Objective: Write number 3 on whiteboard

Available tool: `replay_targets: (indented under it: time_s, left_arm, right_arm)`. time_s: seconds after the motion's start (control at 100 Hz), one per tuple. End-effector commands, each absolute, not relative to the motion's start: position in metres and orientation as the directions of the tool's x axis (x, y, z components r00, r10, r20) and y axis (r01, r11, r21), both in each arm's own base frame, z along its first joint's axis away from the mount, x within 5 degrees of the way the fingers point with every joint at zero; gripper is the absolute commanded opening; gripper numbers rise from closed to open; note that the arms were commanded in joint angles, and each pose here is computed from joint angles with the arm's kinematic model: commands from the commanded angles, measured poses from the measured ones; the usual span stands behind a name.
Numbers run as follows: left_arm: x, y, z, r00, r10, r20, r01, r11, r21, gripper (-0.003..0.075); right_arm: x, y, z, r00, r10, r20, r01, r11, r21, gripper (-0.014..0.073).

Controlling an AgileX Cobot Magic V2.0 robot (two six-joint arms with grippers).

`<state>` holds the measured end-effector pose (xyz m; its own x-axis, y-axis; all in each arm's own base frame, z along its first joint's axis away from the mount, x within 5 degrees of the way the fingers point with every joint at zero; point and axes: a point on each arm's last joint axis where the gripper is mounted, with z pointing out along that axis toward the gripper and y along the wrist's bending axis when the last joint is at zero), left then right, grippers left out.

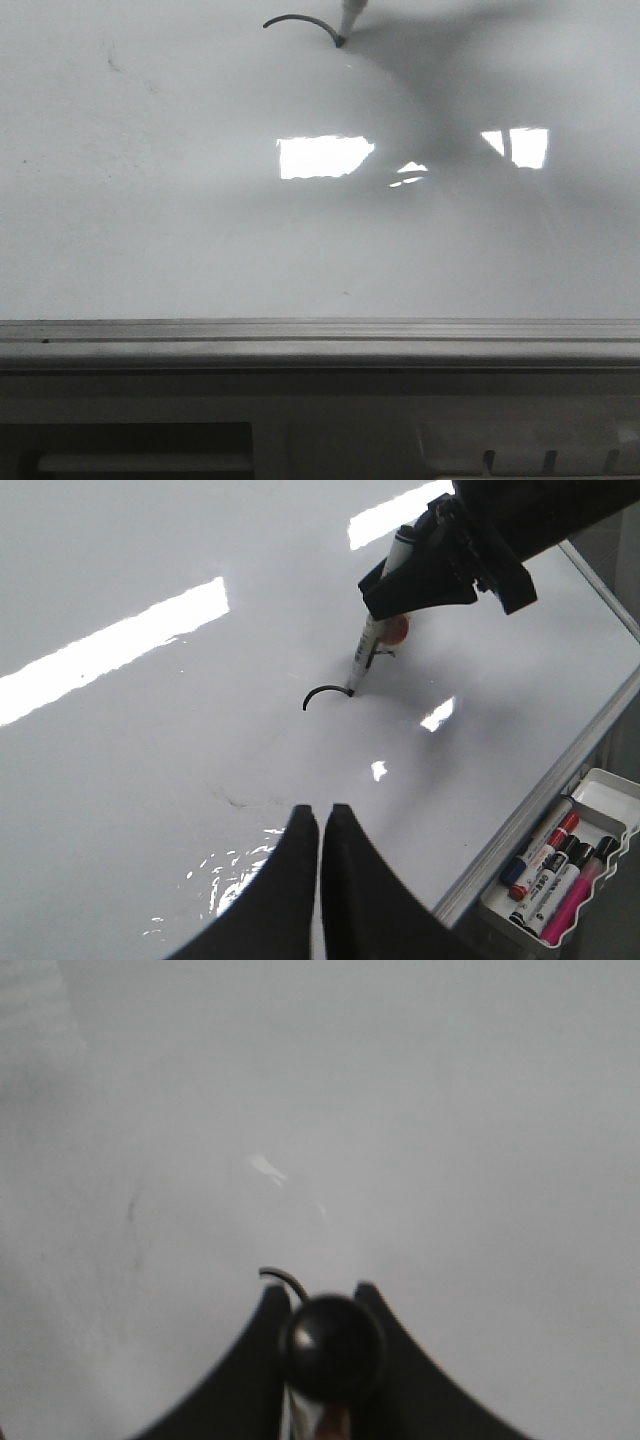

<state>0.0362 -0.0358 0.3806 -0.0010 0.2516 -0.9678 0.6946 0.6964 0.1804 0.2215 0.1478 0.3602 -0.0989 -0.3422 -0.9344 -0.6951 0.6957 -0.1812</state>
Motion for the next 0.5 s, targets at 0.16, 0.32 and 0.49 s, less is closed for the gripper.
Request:
replay_targets:
  time_s: [0.16, 0.32, 0.49]
  left_arm:
    - [0.036, -0.037, 0.395, 0.049, 0.160, -0.986, 0.693, 0.705, 0.149, -0.0021]
    - [0.036, -0.038, 0.395, 0.046, 0.156, -0.987, 0.696, 0.704, 0.143, -0.0021]
    - [0.036, -0.038, 0.395, 0.045, 0.155, -0.987, 0.697, 0.703, 0.142, -0.0021]
  right_arm:
    - [0.227, 0.169, 0.348, -0.032, -0.351, -0.936, -0.652, 0.717, -0.247, -0.0059]
    - [0.231, 0.171, 0.347, -0.025, -0.347, -0.937, -0.629, 0.734, -0.255, -0.0059]
    - [0.228, 0.153, 0.358, -0.023, -0.332, -0.943, -0.612, 0.750, -0.249, -0.0059]
